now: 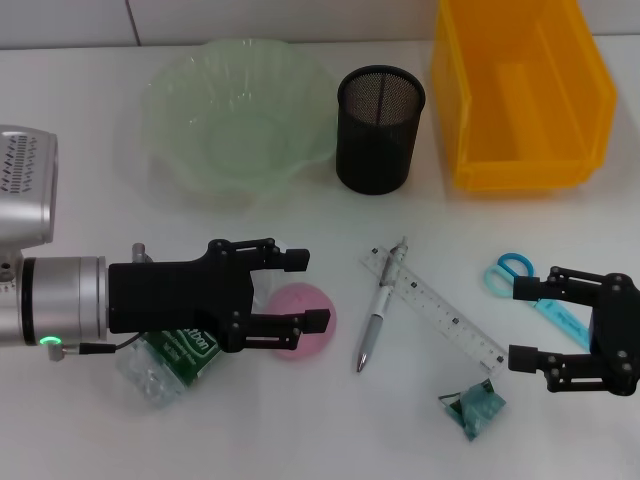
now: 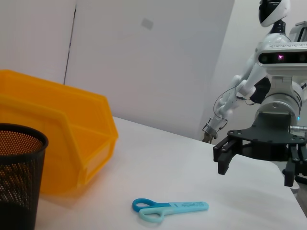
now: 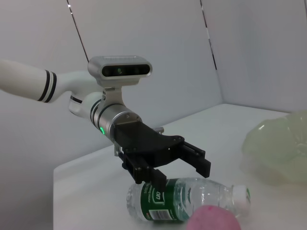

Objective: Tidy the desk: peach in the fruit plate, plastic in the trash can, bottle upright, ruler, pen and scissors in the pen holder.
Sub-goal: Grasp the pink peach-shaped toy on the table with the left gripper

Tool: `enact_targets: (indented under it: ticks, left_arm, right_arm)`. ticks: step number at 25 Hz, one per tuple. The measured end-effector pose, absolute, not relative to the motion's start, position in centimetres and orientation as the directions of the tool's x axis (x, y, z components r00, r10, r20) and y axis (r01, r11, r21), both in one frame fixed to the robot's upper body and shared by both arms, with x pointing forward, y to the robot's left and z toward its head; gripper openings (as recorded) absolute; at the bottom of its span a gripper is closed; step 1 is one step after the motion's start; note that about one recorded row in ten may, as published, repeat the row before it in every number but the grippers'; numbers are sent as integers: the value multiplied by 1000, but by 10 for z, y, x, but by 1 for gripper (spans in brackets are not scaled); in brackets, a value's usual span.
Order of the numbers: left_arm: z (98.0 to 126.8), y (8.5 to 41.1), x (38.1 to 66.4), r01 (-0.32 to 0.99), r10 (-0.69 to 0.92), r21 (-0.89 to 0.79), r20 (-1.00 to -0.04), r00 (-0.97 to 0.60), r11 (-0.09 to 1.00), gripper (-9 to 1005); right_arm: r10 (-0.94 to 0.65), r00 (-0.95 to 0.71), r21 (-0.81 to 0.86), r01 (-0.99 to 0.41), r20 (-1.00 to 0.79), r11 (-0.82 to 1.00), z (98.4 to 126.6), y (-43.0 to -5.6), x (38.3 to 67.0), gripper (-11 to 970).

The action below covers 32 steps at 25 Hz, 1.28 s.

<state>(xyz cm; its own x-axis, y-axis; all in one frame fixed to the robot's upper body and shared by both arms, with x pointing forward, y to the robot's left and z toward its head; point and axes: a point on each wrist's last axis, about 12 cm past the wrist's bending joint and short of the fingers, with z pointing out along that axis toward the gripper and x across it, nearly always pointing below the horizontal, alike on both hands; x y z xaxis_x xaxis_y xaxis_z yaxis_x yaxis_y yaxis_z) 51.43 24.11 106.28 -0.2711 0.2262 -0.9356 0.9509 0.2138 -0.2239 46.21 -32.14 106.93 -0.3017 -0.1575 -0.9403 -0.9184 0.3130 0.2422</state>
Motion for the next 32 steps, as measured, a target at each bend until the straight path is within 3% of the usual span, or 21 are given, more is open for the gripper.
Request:
enact_targets:
  ticks: [22,32]
  left_arm:
    - [1064,242,512,959,223,-204,-943,-246,197,760]
    - [1062,221,524,990,388,-80,-914,-121,119,749]
  right_arm:
    - [-148,-294,234,-916,-944,325,1070,-321,462,833]
    - [-135,-300,239,-908,-944,344,1069,-325,459,833]
